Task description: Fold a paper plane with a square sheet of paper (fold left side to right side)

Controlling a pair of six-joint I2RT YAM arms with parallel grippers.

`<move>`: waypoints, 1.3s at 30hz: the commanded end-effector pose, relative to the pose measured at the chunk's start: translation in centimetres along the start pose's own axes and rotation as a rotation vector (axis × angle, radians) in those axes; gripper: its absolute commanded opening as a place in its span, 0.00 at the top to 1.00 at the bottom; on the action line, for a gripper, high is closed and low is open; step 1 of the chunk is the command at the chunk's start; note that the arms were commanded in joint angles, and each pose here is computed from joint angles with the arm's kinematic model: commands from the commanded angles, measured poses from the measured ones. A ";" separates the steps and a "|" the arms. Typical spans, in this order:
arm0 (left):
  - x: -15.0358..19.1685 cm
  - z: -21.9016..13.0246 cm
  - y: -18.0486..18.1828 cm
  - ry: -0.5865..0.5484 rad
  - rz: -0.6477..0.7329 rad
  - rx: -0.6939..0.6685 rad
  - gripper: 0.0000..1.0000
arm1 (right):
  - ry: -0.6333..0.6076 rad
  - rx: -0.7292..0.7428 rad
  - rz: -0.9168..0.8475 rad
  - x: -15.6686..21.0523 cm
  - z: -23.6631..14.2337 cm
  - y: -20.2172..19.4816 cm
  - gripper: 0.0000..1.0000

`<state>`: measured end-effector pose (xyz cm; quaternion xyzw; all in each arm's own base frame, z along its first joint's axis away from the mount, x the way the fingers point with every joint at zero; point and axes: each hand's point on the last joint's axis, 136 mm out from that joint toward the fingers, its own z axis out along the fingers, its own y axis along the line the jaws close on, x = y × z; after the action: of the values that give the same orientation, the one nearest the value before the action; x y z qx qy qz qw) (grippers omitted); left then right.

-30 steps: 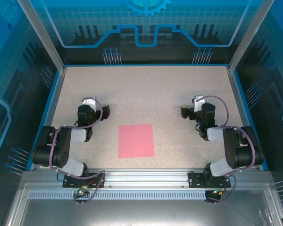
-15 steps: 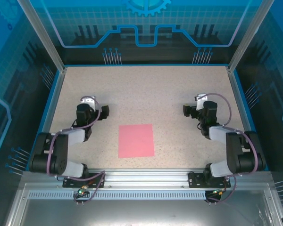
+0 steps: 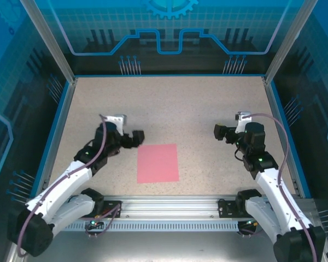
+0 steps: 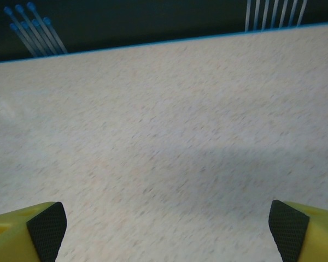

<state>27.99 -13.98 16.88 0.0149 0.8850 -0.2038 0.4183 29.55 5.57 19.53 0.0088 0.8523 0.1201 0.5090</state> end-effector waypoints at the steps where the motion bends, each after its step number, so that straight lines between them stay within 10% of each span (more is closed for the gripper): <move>1: 7.4 -0.1 -0.9 0.280 -0.025 -0.035 0.01 | 0.206 -0.032 0.064 4.6 -1.1 1.6 0.01; 17: 14.6 6.9 -5.5 0.691 0.228 -0.189 0.01 | 0.242 -0.040 -0.046 5.3 -0.6 4.3 0.01; 39: 14.3 14.3 -7.1 0.733 0.281 -0.196 0.01 | 0.231 -0.061 -0.092 4.8 0.0 5.0 0.01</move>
<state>26.30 -26.51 1.23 0.1542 0.9829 -0.0271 0.0974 26.11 10.38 14.68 -0.0460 0.9107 0.1184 0.3931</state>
